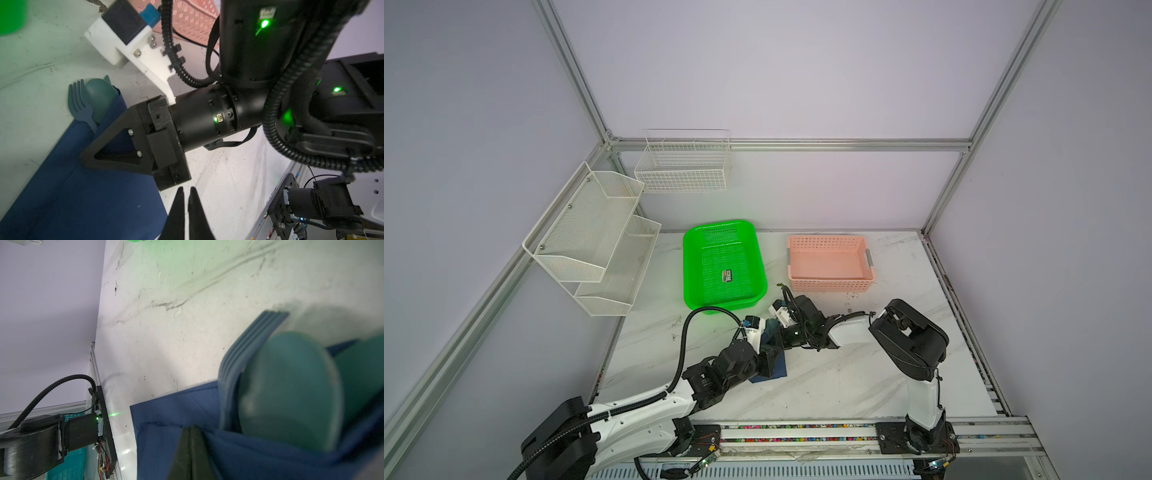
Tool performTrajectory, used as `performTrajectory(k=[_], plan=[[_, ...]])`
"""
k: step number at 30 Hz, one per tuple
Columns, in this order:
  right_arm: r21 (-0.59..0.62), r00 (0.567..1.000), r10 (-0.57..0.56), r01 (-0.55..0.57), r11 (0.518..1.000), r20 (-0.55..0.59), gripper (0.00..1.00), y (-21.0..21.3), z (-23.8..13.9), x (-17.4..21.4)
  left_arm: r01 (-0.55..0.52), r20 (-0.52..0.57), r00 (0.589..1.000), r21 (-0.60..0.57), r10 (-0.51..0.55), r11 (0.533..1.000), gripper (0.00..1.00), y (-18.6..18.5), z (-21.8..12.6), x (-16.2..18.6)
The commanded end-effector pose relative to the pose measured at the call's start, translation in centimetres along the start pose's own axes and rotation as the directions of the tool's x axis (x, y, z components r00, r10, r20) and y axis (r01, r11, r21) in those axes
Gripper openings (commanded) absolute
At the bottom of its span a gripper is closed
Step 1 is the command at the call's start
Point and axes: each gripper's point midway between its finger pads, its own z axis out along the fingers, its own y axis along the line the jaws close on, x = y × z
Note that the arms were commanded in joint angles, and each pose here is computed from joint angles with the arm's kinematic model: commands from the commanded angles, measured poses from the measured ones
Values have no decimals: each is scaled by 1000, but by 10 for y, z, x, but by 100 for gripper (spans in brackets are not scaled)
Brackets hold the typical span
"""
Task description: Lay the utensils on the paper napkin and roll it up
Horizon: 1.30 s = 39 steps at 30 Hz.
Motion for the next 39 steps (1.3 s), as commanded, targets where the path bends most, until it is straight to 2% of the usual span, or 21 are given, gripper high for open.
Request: performTrajectory(k=[1, 7, 13, 17, 28, 33, 39], plan=[[140, 992, 99, -89, 986, -72, 0, -49, 6, 34, -2, 53, 999, 61, -1, 998, 8, -5, 1, -4], [149, 991, 113, -102, 984, -71, 0, -53, 8, 33, 24, 10, 1000, -2, -24, 1000, 1, 16, 10, 14], [152, 988, 132, -119, 981, -79, 0, -57, 10, 35, 20, -53, 998, 13, -19, 1000, 0, 16, 22, 29], [151, 989, 130, -118, 981, -72, 0, -55, 8, 34, 43, -23, 999, 36, -42, 998, 0, 18, 21, 30], [145, 988, 135, -123, 982, -73, 0, -53, 7, 33, 4, -19, 1000, 40, -3, 999, 0, 14, 35, 25], [143, 988, 135, -123, 982, -76, 0, -51, 6, 33, 27, -67, 997, -1, -27, 1000, 0, 28, 44, 38], [144, 988, 131, -119, 982, -78, 0, -49, 5, 32, 71, -172, 981, -115, -90, 991, 0, 59, 53, 65]])
